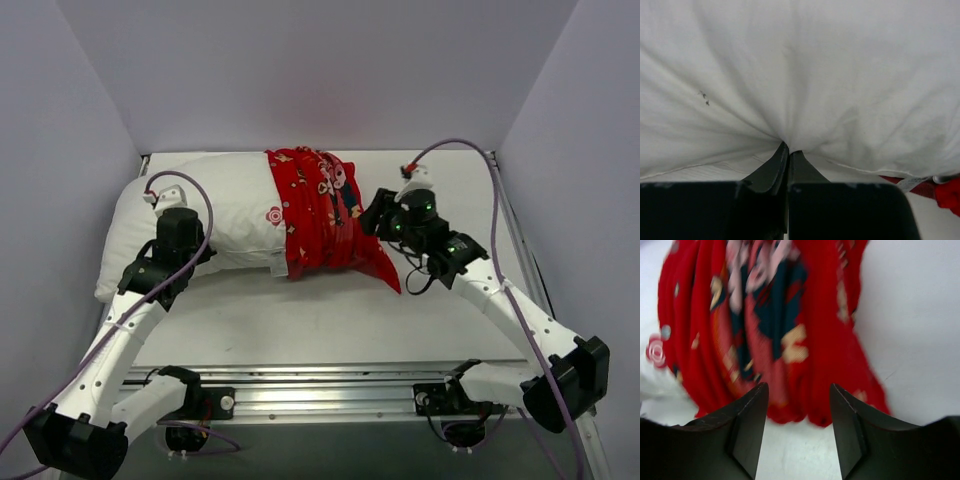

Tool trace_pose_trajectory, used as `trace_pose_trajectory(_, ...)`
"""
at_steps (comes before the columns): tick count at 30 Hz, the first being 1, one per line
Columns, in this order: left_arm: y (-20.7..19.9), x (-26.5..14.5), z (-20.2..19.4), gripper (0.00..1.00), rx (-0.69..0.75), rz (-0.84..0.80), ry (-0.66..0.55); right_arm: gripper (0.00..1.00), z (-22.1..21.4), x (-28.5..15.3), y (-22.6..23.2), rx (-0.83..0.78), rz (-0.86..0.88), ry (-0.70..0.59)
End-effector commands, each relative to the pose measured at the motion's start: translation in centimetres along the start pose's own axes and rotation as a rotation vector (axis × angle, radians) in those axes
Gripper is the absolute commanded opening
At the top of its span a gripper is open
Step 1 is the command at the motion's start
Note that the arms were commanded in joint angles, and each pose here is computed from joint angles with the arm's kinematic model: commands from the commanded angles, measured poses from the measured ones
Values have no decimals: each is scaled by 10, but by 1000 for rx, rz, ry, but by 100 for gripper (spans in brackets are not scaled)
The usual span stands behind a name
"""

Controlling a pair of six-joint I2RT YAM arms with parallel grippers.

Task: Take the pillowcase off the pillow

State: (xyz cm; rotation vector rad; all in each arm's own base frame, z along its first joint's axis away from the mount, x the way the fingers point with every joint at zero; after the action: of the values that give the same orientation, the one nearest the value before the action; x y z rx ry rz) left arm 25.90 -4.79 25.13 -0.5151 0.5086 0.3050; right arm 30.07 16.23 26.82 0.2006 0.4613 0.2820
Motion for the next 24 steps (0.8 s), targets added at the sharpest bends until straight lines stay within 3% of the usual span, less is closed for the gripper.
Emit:
trace_pose_trajectory(1,-27,-16,10,2,-17,-140,-39,51,-50,7,26,-60,-1,108)
trace_pose_trajectory(2,-28,-17,10,2,-20,-143,-40,57,-60,8,26,-66,-18,126)
trace_pose_trajectory(6,-29,-18,14,2,-22,-136,-51,68,-103,6,0,-65,-166,199)
trace_pose_trajectory(12,-31,-18,20,2,-2,-126,-53,87,-110,-2,-56,-24,-354,217)
trace_pose_trajectory(15,-31,-19,20,2,2,-127,-55,94,-102,4,-64,26,-252,181)
trace_pose_trajectory(18,-30,-18,19,2,15,-121,-46,96,-95,14,-48,-21,-119,161)
trace_pose_trajectory(24,-31,-19,19,2,22,-123,-42,96,-111,34,-16,-95,159,254)
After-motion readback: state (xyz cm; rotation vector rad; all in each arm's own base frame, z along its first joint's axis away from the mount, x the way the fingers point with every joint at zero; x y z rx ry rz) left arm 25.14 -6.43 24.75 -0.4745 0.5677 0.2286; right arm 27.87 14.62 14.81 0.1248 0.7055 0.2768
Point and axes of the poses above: each gripper's point midway between its finger pads, its own x axis out along the fingers, its own y axis along the line the jaws close on, z = x × y, the point moved 5 cm from there along -x, back along the fingers, and after that the axes turned 12 degrees about -x, right-handed, at the moved point
